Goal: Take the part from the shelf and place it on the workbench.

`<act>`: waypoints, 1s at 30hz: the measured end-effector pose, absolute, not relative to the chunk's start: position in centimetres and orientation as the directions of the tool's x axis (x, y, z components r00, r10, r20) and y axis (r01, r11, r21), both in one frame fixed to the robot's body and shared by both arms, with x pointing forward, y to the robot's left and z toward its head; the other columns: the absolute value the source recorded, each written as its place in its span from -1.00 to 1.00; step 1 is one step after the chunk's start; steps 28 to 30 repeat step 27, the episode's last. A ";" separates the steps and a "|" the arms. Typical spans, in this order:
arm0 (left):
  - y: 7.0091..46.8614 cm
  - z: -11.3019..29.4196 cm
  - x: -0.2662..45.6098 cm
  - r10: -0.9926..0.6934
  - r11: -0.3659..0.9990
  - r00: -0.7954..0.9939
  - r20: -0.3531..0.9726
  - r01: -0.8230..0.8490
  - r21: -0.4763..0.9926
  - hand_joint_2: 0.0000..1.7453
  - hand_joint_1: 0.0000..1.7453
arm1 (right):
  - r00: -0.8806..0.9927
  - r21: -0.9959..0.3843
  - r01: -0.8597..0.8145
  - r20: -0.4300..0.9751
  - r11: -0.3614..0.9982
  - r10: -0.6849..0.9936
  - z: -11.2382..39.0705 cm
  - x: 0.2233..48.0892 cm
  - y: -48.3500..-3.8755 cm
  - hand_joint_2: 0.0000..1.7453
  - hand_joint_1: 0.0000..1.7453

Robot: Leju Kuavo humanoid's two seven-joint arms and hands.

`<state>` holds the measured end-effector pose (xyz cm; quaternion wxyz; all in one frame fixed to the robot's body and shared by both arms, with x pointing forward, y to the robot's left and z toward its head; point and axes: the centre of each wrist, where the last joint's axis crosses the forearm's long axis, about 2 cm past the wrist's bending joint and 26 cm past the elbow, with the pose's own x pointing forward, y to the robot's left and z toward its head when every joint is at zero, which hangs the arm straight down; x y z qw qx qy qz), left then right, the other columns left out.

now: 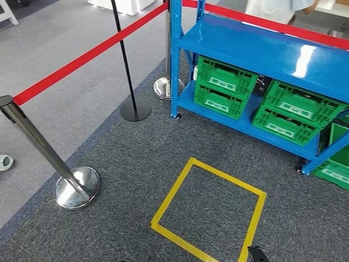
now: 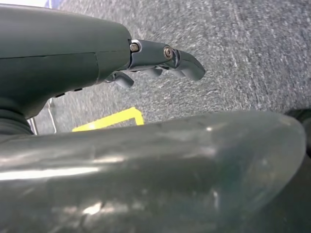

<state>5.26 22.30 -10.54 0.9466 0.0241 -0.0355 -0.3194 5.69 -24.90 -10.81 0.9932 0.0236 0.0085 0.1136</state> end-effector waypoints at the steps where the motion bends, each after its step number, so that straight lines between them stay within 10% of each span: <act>1: 22.3 -10.5 5.2 -0.607 0.795 0.793 0.052 0.603 0.066 -1.00 -1.00 | 0.974 0.048 -0.223 -0.014 0.974 0.224 -10.8 5.6 -24.9 -1.00 -1.00; 30: 23.2 -10.6 5.8 -0.596 0.801 0.803 0.005 0.594 0.075 -1.00 -1.00 | 0.973 0.051 -0.228 -0.024 0.972 0.230 -10.8 5.2 -24.5 -1.00 -1.00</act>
